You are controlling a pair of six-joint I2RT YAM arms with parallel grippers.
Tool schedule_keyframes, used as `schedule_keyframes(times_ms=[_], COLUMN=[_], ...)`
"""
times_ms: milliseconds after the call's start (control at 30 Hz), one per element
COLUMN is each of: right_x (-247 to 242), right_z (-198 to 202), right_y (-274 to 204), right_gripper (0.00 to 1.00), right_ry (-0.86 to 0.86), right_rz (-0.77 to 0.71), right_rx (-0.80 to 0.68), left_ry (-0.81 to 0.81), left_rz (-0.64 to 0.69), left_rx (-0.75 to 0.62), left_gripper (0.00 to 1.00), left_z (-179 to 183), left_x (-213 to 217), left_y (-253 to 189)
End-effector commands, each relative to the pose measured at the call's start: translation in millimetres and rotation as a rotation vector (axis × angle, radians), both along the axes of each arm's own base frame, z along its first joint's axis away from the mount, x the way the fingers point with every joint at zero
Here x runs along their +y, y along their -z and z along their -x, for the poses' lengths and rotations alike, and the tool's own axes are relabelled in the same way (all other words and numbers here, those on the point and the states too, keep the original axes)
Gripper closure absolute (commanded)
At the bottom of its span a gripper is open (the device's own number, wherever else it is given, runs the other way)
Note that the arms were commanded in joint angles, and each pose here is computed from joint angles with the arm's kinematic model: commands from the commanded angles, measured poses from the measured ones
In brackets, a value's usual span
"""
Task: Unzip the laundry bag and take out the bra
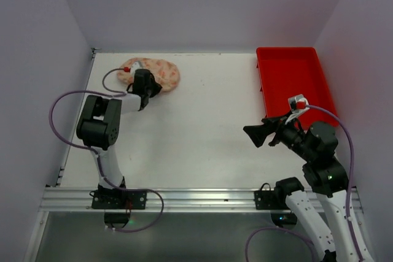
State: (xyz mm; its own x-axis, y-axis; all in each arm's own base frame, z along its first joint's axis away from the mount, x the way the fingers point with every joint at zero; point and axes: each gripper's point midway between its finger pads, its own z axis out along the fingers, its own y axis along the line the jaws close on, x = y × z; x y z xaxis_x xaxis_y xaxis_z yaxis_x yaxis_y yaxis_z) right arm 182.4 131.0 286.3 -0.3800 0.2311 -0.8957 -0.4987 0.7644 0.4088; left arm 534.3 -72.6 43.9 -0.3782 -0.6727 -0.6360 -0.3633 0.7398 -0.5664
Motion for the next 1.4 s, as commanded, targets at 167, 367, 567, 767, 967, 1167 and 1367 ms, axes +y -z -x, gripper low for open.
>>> schedule_keyframes(times_ms=[167, 367, 567, 767, 967, 1167, 1367], right_x=[18, 19, 38, 61, 77, 93, 116], right_z=[-3, -12, -25, -43, -45, -64, -107], right_y=[16, 40, 76, 126, 162, 188, 190], right_gripper=[0.01, 0.01, 0.01, 0.01, 0.01, 0.02, 0.02], right_ry=[-0.08, -0.062, -0.089, -0.065, -0.062, -0.066, -0.05], right_rz=[-0.029, -0.022, 0.001, 0.057, 0.046, 0.039, 0.03], right_rx=[0.161, 0.197, 0.301, 0.456, 0.561, 0.655, 0.67], left_ry=[0.577, 0.505, 0.439, 0.544, 0.618, 0.609, 0.546], left_rz=[-0.047, -0.152, -0.076, -0.001, -0.013, -0.042, -0.124], left_rx=[0.175, 0.291, 0.11, 0.108, 0.17, 0.156, 0.146], left_gripper=[0.92, 0.22, 0.09, 0.13, 0.18, 0.19, 0.19], left_z=[215, 282, 277, 283, 293, 269, 210], left_x=[-146, -92, -89, -131, -165, -178, -168], left_y=[8, 10, -52, -56, -26, -13, -6])
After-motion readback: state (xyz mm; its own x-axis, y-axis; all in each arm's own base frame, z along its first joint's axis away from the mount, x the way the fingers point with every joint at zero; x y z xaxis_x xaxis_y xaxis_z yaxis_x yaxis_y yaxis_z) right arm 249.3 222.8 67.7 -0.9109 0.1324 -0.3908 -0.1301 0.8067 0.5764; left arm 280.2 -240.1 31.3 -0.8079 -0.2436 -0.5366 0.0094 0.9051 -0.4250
